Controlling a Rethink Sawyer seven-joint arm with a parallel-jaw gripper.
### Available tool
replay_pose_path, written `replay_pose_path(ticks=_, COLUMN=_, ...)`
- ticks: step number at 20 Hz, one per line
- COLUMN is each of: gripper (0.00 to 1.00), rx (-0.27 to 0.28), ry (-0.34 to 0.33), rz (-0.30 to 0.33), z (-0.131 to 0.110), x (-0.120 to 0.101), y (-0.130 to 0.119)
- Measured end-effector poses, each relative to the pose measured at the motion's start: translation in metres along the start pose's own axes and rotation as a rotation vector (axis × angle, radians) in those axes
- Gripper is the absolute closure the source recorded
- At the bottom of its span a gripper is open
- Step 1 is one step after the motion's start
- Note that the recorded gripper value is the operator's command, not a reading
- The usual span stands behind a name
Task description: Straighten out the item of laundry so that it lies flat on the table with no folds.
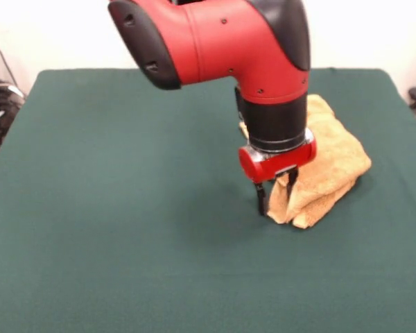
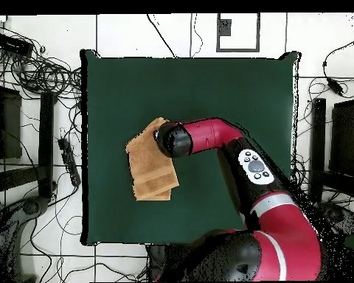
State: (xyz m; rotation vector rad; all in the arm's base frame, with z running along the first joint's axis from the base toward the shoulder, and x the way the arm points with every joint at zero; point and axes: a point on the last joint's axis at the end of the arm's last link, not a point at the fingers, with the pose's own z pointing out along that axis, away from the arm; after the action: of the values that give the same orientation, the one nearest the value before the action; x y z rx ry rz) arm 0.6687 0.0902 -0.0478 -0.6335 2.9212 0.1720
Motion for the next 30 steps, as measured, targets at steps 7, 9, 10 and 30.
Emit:
replay_pose_path(ticks=7, gripper=1.00, rx=0.008, ry=0.005, rz=-0.009, z=0.000, x=-0.003, y=0.004)
replay_pose_path(ticks=9, gripper=1.00, rx=0.007, ry=0.006, rz=-0.007, z=0.000, x=-0.003, y=0.004)
replay_pose_path(ticks=10, gripper=1.00, rx=0.006, ry=0.005, rz=-0.005, z=0.000, x=-0.003, y=0.003)
replay_pose_path(ticks=30, gripper=1.00, rx=0.030, ry=0.026, rz=0.018, z=-0.024, x=0.007, y=-0.023)
